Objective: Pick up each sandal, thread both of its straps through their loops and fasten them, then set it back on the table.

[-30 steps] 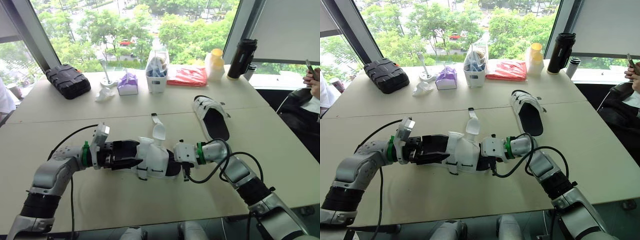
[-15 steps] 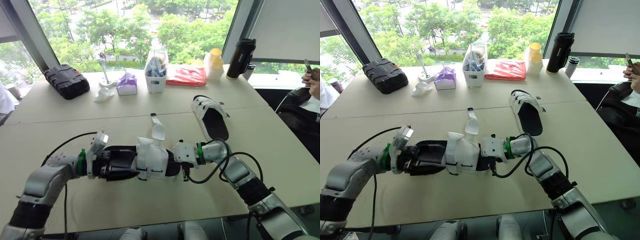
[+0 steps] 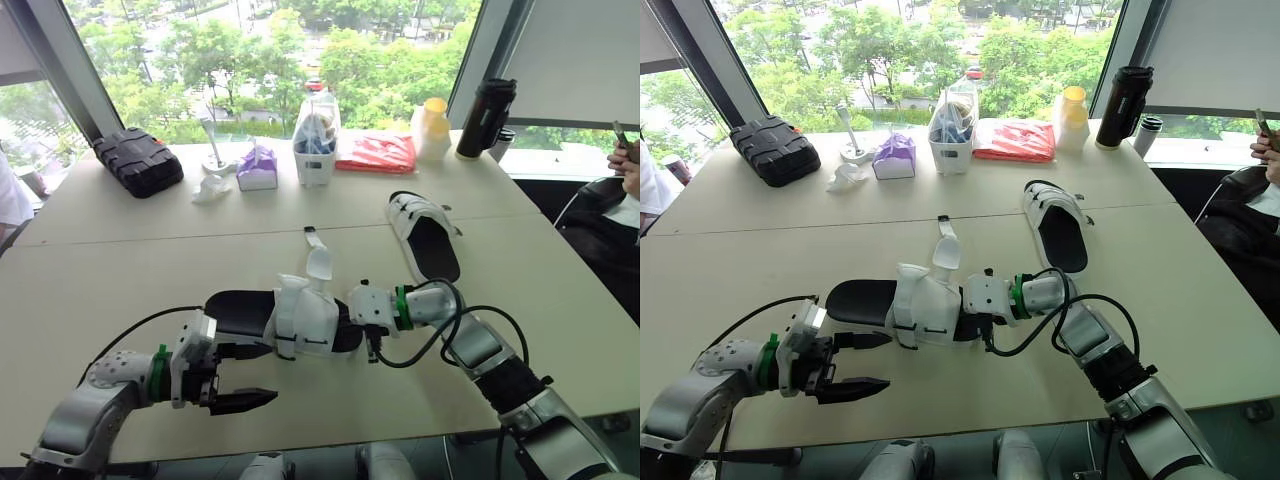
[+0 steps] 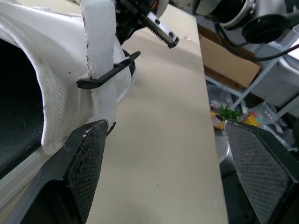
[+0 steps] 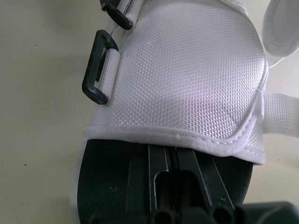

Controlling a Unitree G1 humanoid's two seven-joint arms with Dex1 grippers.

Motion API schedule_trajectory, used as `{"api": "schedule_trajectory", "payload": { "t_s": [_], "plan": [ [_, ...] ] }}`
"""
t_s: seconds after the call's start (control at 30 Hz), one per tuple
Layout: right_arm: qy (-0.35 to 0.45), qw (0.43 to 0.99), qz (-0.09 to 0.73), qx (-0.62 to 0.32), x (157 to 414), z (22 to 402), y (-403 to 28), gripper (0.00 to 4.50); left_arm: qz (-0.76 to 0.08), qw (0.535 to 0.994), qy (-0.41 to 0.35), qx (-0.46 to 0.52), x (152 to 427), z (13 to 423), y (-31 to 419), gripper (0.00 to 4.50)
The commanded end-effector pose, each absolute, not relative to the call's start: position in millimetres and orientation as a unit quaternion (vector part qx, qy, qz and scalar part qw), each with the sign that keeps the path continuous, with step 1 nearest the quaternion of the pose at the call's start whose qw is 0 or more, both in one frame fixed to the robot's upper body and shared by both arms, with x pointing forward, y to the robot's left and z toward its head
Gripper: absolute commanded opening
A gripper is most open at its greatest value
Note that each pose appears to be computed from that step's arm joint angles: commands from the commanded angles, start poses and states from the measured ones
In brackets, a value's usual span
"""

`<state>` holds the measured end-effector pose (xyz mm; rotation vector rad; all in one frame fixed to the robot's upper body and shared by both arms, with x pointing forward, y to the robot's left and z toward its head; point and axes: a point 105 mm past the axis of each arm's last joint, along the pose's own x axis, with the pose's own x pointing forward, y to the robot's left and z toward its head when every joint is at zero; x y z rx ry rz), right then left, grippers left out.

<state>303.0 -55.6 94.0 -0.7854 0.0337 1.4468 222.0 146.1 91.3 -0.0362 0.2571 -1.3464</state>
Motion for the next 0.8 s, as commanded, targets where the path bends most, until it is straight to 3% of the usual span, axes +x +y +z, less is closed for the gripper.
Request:
{"api": "schedule_trajectory", "payload": {
  "t_s": [0.03, 0.53, 0.63, 0.8],
  "plan": [
    [0.033, 0.677, 0.643, -0.356, 302, 88, -61, 0.0, -0.618, 0.78, 0.098, 0.002, 230, 89, 141, 4.12],
    [0.032, 0.678, 0.642, -0.357, 303, 88, -61, 0.0, -0.64, 0.761, 0.103, -0.02, 232, 78, 122, 4.12],
    [0.033, 0.678, 0.642, -0.357, 303, 88, -61, 0.0, -0.641, 0.76, 0.104, -0.021, 233, 76, 120, 3.21],
    [0.033, 0.679, 0.641, -0.356, 303, 88, -60, 0.0, -0.632, 0.767, 0.106, -0.023, 238, 70, 119, 0.86]
  ]
}}
